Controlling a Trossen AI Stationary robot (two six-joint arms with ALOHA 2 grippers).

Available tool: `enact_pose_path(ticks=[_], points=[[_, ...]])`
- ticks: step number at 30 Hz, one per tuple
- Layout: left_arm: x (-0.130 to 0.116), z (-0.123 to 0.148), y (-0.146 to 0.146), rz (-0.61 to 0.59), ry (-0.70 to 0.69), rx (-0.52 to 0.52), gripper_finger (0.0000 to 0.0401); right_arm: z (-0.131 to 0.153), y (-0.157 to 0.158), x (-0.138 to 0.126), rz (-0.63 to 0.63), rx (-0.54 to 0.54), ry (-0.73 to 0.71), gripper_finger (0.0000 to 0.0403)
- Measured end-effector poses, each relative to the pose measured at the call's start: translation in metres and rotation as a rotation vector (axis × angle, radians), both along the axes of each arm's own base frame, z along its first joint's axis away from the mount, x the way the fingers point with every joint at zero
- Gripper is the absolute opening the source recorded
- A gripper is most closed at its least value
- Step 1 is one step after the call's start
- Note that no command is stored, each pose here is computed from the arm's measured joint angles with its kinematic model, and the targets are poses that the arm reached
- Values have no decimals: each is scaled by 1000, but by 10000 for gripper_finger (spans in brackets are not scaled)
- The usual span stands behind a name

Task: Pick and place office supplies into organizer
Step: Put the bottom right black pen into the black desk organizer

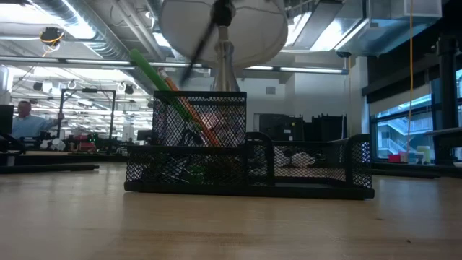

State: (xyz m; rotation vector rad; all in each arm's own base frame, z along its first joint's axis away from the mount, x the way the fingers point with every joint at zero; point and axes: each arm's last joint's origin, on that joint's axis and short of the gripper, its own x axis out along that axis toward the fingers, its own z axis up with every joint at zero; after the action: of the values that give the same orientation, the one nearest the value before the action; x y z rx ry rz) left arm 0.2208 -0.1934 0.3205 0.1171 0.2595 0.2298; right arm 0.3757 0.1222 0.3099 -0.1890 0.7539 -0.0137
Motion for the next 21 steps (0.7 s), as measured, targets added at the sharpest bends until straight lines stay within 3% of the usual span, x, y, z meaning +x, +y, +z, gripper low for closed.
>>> enact_pose_path(ticks=[7, 21], points=[[0, 0, 0, -1, 1, 0, 143, -32, -4, -5, -59, 30, 84, 42], [0, -3, 2, 5, 28, 29, 143, -57, -5, -7, -65, 64, 90, 42]])
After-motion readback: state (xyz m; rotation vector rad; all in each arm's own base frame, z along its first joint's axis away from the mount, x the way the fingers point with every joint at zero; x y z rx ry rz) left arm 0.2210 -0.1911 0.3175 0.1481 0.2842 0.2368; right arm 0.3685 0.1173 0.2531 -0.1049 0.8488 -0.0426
